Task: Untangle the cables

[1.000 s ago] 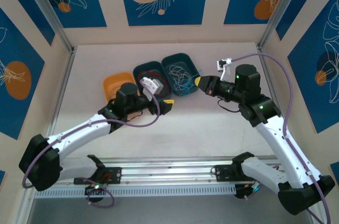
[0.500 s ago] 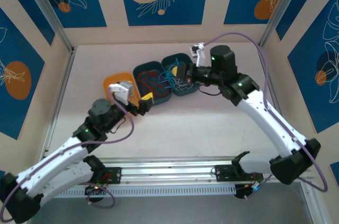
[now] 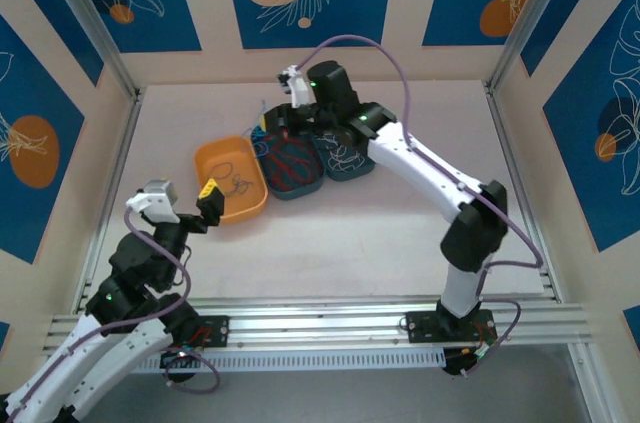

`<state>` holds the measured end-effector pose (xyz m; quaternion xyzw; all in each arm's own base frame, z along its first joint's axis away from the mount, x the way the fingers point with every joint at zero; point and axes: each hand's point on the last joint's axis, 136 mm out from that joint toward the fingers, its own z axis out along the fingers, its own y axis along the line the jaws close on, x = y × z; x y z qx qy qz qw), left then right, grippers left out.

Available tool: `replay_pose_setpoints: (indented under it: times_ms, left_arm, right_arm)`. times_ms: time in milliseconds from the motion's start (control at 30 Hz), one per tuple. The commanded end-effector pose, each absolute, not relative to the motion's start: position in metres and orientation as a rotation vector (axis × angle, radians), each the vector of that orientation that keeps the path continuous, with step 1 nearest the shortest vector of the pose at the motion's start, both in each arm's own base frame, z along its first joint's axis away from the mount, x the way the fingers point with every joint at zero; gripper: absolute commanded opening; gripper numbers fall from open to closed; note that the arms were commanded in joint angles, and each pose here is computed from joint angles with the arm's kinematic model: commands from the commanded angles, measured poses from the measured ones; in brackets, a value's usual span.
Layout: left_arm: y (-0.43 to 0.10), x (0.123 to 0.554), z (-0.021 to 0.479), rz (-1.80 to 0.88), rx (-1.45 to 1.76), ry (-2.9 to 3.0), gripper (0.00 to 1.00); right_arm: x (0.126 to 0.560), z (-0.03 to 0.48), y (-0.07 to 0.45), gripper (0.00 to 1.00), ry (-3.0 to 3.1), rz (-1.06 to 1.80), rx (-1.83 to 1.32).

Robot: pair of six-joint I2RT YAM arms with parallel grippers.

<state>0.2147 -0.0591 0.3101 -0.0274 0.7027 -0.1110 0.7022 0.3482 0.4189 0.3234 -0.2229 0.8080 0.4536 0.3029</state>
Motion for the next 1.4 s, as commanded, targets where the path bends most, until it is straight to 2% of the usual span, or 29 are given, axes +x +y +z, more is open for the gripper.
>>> replay_pose_setpoints:
  times_ms: [0,267,1000,1267,1367]
  left_arm:
    - [-0.037,0.208,0.305,-0.161,-0.124,1.592,1.0]
    - [-0.019,0.199,0.302,-0.135,-0.186,1.59,1.0]
    - [-0.016,0.197,0.296,-0.122,-0.186,1.604,1.0]
    - [-0.019,0.202,0.293,-0.096,-0.185,1.633,1.0]
    - [-0.02,0.205,0.29,-0.07,-0.181,1.664,1.0]
  right_arm:
    - [0.35,0.318,0.438,0.0,2.144,1.171,-0.662]
    - [0.364,0.285,0.472,0.0,2.212,1.136,-0.697]
    - [0.399,0.194,0.51,0.0,2.382,1.045,-0.655]
    - [0.389,0.184,0.499,0.23,2.433,0.992,-0.661]
    - [0.383,0.193,0.494,0.27,2.413,0.979,-0.668]
